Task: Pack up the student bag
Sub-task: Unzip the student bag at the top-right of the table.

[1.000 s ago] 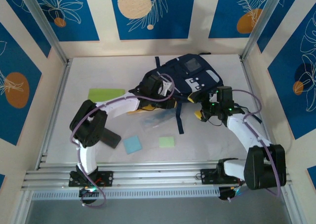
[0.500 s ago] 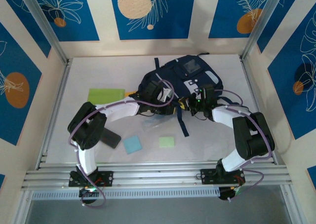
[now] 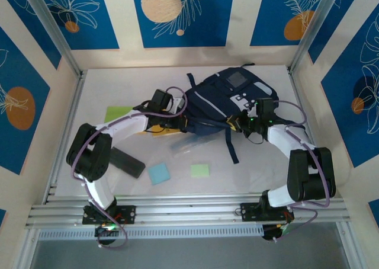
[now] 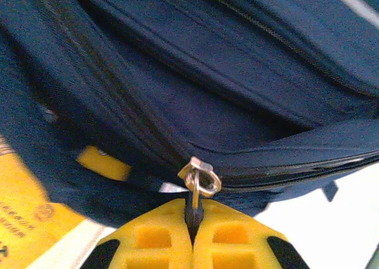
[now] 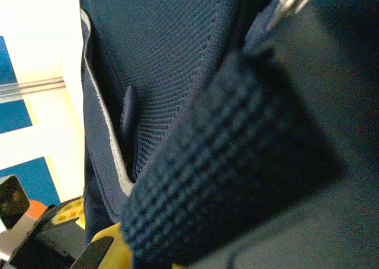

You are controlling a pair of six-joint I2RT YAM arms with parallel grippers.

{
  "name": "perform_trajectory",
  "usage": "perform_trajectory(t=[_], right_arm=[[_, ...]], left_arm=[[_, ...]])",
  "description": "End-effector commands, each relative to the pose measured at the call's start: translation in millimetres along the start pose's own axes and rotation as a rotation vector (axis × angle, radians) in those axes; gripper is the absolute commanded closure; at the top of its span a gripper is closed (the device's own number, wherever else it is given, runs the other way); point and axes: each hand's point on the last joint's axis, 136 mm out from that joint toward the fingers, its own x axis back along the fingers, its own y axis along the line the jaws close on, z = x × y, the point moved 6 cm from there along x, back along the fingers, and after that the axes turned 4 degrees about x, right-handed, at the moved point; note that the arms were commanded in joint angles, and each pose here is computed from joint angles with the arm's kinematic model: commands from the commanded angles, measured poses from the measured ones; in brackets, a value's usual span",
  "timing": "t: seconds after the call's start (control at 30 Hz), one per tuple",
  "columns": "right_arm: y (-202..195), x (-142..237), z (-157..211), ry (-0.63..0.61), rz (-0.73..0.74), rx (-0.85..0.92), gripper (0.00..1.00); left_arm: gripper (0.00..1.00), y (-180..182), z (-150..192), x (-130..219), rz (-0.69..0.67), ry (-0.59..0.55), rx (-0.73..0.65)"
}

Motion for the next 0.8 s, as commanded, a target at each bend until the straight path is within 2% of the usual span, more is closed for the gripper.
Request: perform_trajectory(t=[0.0,0.13,0.23,0.27,0.33,0.37,0.47,0.53,0.77], right_arm=[[10,20,-33,-0.046,0.020,0.200,1.00],[15,18,-65,-0.015,0.041,0.247,1.00],[15,12,-89,-0.010,0.066,0.216,1.00],[15,11,-96,-0.010,0.077,0.190,0.91],[13,14,-102,-0.016,0.103,0.132,0.58],[12,18,-102,-0.027,0.106,0.106,0.45],[10,32,-89,-0.055,0.108,0.068,0.19],[6,42,-75,-0.059,0.114,0.046,0.11],[-13,66,-14,-0.013,0.093,-0.040,0.07]], left_arm=[[1.00,13,-4,13,-0.057,0.004,0.011],[1.00,-25,10,2,0.034,0.060,-0.047],[1.00,-61,23,-8,0.153,0.094,-0.052],[1.00,-72,25,-11,0.194,0.102,-0.047],[1.00,-91,28,-16,0.247,0.108,-0.054],[1.00,-101,27,-18,0.268,0.105,-0.063],[1.00,-122,19,-25,0.327,0.090,-0.072],[1.00,-133,10,-29,0.368,0.074,-0.068],[1.00,-159,-16,-37,0.419,0.026,-0.093]])
